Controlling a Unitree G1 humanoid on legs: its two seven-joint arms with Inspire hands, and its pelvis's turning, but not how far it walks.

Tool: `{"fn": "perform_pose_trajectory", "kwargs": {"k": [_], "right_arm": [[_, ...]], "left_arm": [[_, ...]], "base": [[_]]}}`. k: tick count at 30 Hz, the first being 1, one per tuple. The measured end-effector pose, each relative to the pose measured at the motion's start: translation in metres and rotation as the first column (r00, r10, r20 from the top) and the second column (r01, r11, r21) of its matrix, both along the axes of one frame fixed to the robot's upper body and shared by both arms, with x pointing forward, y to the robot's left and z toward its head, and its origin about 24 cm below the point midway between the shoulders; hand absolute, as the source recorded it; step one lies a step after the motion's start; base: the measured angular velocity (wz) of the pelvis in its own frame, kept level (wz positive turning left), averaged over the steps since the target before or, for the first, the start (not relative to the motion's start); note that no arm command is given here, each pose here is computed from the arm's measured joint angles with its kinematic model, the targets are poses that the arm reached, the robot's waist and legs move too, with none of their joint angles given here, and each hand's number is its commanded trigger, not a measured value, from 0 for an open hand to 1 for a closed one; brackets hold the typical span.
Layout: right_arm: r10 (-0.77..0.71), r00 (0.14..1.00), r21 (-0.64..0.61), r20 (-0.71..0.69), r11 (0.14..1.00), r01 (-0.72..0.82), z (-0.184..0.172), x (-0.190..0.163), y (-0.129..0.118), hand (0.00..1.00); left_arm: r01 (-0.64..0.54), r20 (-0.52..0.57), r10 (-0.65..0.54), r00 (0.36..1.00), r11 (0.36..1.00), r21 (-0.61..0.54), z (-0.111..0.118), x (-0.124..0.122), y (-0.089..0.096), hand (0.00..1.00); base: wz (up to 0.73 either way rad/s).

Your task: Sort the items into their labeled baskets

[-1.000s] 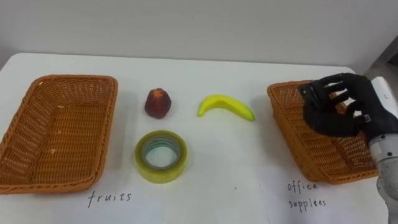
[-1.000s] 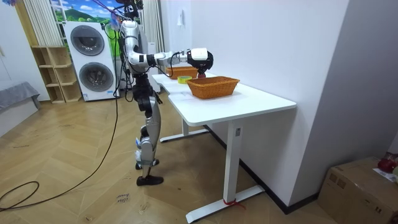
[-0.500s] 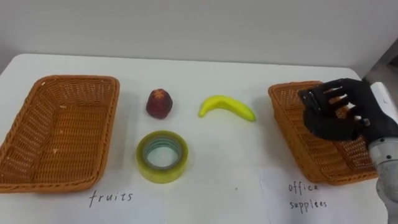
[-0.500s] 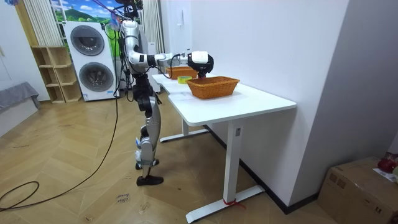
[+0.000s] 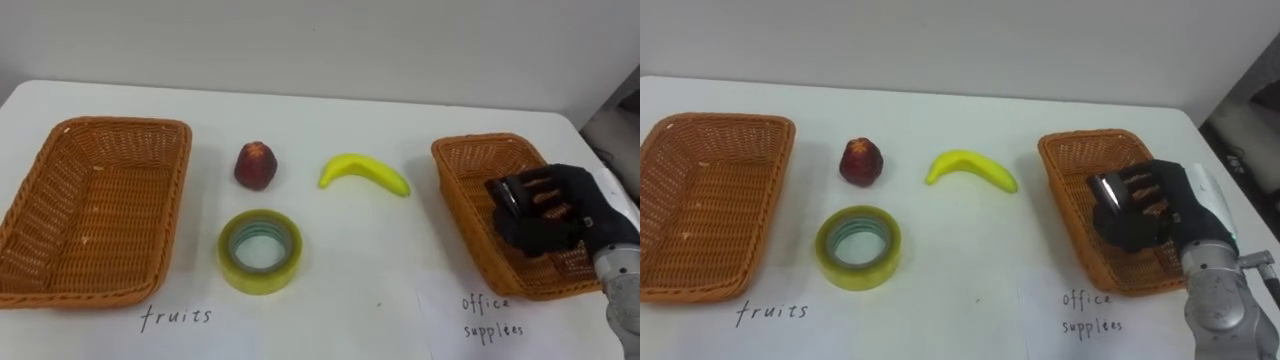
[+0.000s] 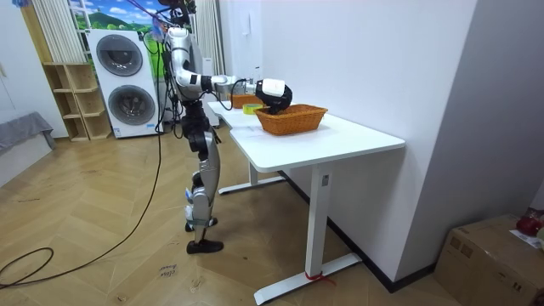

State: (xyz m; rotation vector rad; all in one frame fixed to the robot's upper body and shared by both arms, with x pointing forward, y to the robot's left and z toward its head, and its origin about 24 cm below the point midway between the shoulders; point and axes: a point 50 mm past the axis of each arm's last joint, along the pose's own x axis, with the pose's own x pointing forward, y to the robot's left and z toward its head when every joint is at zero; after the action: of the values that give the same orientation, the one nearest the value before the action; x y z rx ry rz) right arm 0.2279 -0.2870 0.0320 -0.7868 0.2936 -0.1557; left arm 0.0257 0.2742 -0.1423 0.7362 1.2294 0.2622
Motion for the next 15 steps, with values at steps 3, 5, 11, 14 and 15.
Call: {"fn": "perform_pose_trajectory", "kwargs": {"k": [3, 5, 11, 14, 15], "right_arm": [[0.000, 1.000, 0.000, 0.000, 1.000, 0.000, 0.0000, 0.0000, 0.0000, 1.00], [0.001, 1.000, 0.000, -0.001, 1.000, -0.001, 0.0000, 0.0000, 0.0000, 1.00], [0.012, 1.000, 0.004, -0.013, 1.000, -0.012, -0.0007, 0.0000, 0.0006, 1.00], [0.015, 1.000, 0.004, -0.017, 1.000, -0.015, -0.0008, 0.0000, 0.0007, 0.82], [0.015, 1.000, 0.004, -0.017, 1.000, -0.015, -0.0008, 0.0000, 0.0007, 0.72]], "left_arm": [[0.000, 0.000, 0.000, 1.000, 1.000, 0.000, 0.0000, 0.0002, 0.0000, 0.00], [0.000, 0.000, 0.000, 1.000, 1.000, 0.000, 0.0000, 0.0002, 0.0000, 0.00], [-0.002, -0.004, 0.002, 1.000, 1.000, 0.001, -0.0001, -0.0005, 0.0002, 0.00], [-0.013, -0.012, 0.013, 1.000, 1.000, 0.004, 0.0001, -0.0017, 0.0017, 0.00], [-0.014, -0.012, 0.014, 1.000, 1.000, 0.004, 0.0001, -0.0016, 0.0017, 0.00]], "base": [[0.00], [0.00], [0.00], [0.00], [0.00]]}}
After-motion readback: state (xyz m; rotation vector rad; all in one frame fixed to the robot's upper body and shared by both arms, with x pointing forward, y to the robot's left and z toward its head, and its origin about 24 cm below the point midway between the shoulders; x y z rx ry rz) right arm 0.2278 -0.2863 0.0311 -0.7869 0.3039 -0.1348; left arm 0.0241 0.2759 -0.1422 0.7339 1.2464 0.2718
